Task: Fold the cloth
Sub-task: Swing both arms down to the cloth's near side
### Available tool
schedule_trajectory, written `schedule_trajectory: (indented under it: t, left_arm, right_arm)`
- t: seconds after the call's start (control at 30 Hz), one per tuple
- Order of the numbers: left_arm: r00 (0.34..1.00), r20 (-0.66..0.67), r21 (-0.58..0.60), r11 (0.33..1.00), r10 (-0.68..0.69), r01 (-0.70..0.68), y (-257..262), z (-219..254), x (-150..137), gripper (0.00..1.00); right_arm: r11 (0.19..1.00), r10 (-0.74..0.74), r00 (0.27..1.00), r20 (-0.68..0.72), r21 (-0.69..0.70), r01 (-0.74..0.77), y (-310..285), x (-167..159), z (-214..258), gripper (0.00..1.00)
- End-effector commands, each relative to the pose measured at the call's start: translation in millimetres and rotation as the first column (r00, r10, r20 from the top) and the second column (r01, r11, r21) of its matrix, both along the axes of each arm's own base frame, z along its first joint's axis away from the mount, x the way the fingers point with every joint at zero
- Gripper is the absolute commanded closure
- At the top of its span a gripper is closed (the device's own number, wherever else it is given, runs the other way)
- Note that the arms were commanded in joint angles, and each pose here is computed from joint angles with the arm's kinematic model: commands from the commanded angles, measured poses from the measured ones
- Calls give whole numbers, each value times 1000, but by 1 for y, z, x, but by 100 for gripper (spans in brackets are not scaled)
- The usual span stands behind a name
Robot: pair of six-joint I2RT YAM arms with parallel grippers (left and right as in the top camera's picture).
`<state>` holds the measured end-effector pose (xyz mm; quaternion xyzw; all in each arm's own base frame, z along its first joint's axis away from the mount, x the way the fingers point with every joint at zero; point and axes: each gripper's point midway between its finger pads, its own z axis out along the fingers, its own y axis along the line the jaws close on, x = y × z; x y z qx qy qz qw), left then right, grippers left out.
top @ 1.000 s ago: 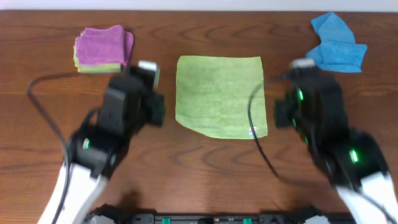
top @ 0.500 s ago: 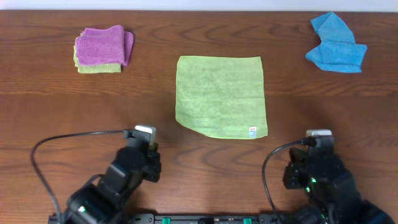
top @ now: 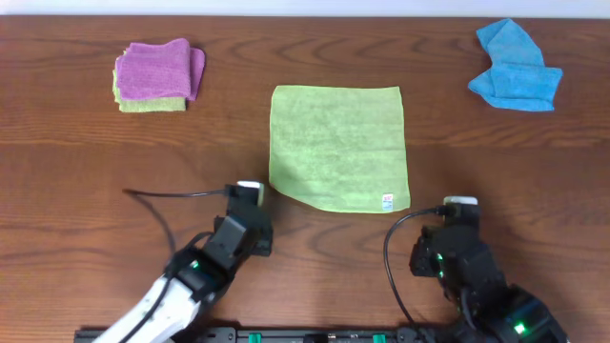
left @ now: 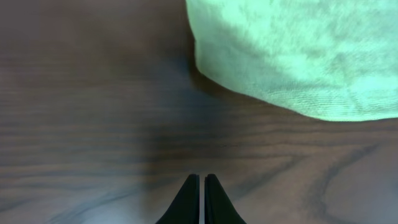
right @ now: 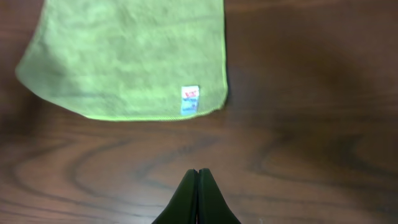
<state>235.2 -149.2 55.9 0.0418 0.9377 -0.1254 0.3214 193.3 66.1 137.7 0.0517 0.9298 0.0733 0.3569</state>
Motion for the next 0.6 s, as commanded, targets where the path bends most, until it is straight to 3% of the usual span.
schedule_trajectory:
  t: [0.0,0.2,0.37,0.57]
  left_arm:
    - [999,-34,-26,999,20,-21,-7,-12,5,94]
    - [993,-43,-28,993,111,-112,16,-28,34,94]
    - [996,-87,-234,971,30,-50,1,-29,51,94]
    - [987,-158,-463,885,-33,-44,-16,-18,57,94]
  right_arm:
    - [1000,3,1000,-10,-8,-3,1,0,-3,98]
    - [999,44,999,-24,-21,-44,5,-2,-6,98]
    - [998,53,998,-29,-23,-54,6,-2,-7,98]
    - [997,73,996,-45,-18,-74,9,-5,-9,99]
